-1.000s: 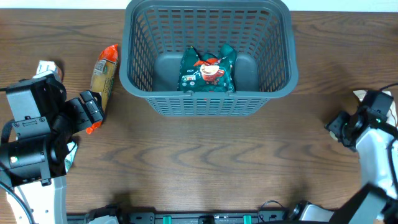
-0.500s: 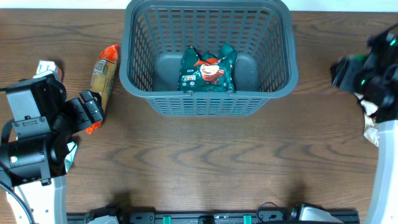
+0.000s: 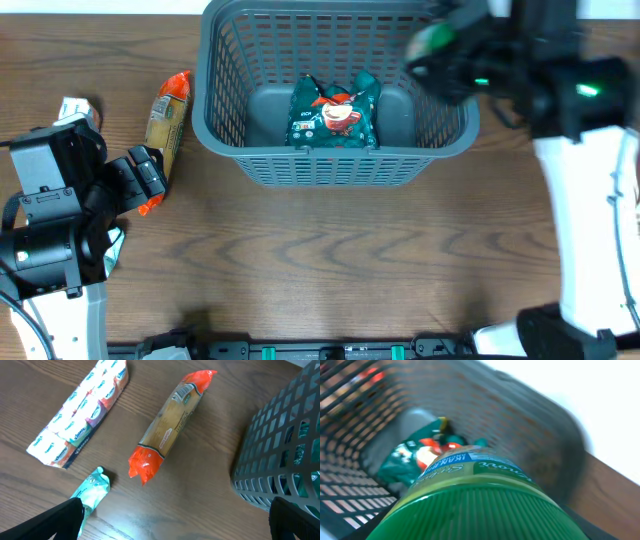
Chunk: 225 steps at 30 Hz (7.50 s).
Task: Pack container
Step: 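Lift the jar over the basket and set it beside the bag, then reach the right gripper to the brown Pantree bag and grasp it, then carry the Pantree bag into the basket and release it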
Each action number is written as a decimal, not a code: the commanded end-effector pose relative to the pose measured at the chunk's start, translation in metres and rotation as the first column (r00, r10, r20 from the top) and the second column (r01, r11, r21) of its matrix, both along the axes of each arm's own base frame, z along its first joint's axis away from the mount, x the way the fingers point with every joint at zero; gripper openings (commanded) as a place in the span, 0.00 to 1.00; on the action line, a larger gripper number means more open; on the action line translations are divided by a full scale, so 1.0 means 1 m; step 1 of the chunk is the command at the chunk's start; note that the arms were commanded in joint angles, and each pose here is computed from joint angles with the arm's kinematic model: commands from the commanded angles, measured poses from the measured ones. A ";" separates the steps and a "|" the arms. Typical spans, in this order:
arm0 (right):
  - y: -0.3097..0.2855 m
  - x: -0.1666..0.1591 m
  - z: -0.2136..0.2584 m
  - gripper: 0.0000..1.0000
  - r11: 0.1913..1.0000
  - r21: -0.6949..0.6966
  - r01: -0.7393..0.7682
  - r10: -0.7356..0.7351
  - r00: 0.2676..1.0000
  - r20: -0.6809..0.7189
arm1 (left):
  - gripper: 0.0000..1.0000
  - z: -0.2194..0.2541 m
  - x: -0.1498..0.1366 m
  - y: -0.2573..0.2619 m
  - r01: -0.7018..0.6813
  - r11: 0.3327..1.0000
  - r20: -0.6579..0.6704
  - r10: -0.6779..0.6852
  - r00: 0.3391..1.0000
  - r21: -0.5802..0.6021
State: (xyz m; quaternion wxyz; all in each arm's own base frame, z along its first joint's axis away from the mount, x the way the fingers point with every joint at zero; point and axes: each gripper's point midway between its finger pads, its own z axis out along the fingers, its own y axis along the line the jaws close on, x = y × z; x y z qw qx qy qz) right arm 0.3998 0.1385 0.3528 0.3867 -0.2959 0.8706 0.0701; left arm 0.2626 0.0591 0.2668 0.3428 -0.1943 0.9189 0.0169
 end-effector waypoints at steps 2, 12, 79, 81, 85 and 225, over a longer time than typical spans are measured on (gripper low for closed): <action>0.034 0.014 -0.034 0.01 0.991 -0.061 -0.118 0.115 0.992 -0.052 | 0.99 0.006 0.001 0.002 -0.017 1.000 0.015 0.017 1.000 -0.002; 0.018 0.057 -0.134 0.01 0.981 -0.185 -0.059 0.012 0.969 -0.245 | 0.99 0.001 -0.004 0.001 -0.018 1.000 -0.013 0.018 1.000 -0.007; -0.025 0.084 0.006 0.94 0.967 0.057 0.248 -0.252 0.966 0.059 | 0.99 -0.001 -0.005 0.001 -0.018 1.000 -0.020 0.018 1.000 -0.008; -0.064 0.083 0.031 0.94 0.894 0.120 0.432 -0.443 0.893 0.085 | 0.99 -0.001 -0.005 0.001 -0.018 1.000 -0.020 0.018 1.000 -0.008; -0.165 0.055 0.029 0.99 0.598 0.151 0.788 -0.795 0.606 -0.013 | 0.99 -0.001 -0.005 0.001 -0.018 1.000 -0.020 0.018 1.000 -0.008; 0.048 0.012 -0.207 0.99 0.837 -0.234 -0.495 0.364 0.822 -0.439 | 0.99 -0.001 -0.006 0.001 -0.003 1.000 -0.027 0.003 1.000 0.002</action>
